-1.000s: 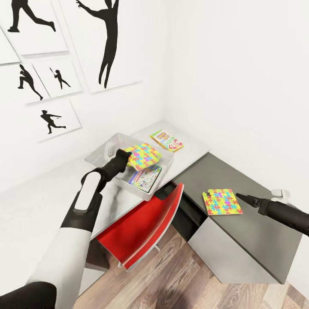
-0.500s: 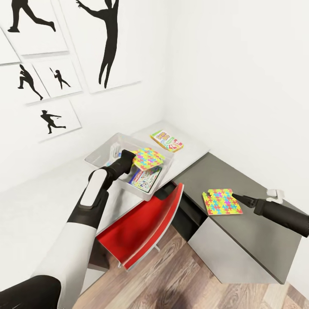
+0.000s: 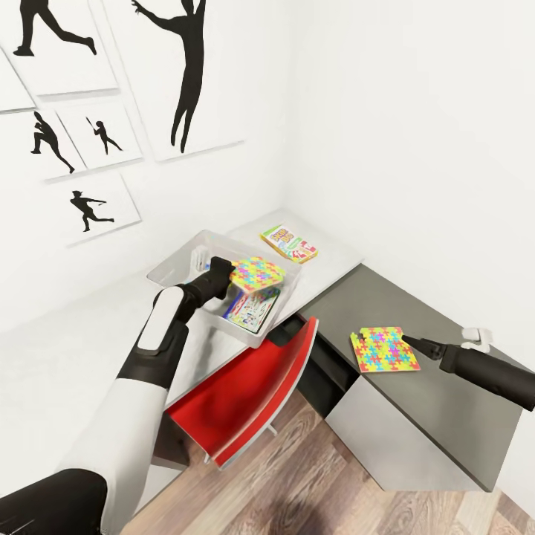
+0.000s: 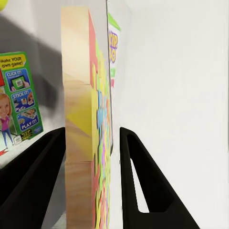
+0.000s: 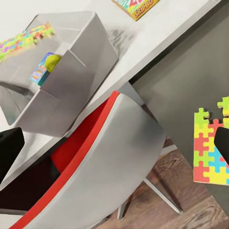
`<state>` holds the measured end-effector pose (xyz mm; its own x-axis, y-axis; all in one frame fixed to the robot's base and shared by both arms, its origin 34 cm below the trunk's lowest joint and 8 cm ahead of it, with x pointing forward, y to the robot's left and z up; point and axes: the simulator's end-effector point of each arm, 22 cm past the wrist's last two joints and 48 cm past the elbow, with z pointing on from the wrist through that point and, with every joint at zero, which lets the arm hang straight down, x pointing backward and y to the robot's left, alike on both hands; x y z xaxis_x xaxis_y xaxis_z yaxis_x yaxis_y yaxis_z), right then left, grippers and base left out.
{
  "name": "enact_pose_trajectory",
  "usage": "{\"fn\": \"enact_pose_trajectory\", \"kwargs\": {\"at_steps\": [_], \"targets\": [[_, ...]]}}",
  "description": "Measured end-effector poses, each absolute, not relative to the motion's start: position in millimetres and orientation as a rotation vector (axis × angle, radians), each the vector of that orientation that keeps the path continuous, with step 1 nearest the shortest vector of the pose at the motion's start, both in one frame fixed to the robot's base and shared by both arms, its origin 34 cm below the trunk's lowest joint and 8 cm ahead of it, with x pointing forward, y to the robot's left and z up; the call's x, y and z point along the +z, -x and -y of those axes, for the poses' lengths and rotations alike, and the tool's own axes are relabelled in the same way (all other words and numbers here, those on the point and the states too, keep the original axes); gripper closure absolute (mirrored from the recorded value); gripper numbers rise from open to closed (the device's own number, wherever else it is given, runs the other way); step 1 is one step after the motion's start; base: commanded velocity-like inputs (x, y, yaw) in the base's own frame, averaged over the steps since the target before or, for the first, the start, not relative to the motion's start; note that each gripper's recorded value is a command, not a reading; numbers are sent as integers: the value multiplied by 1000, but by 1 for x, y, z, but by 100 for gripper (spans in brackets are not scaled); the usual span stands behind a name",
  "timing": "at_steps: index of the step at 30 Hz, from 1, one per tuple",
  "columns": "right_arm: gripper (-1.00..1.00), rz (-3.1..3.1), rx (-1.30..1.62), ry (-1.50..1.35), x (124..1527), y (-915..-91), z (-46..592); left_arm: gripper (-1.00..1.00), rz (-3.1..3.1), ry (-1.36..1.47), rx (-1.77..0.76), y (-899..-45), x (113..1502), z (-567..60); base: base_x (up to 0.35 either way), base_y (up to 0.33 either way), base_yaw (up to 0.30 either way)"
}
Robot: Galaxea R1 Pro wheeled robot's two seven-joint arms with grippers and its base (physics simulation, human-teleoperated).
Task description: Put all the toys in the child's room - the three board games (two on the bed and one on the table), the two jigsaw puzzles on the table, and the tennis ball on the table - inside the toy box on the table in the child's room.
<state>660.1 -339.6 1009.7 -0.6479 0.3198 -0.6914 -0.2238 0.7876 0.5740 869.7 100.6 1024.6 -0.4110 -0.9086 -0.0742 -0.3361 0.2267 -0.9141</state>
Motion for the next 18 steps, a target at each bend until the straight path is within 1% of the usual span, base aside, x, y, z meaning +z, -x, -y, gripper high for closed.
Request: {"fn": "enact_pose_trajectory", "kwargs": {"at_steps": [18], "targets": [[-100,-2132,813,-91,1007,-659,344,100,-1848,1211,-1143,-886,1018,-107,0,0,0]]}}
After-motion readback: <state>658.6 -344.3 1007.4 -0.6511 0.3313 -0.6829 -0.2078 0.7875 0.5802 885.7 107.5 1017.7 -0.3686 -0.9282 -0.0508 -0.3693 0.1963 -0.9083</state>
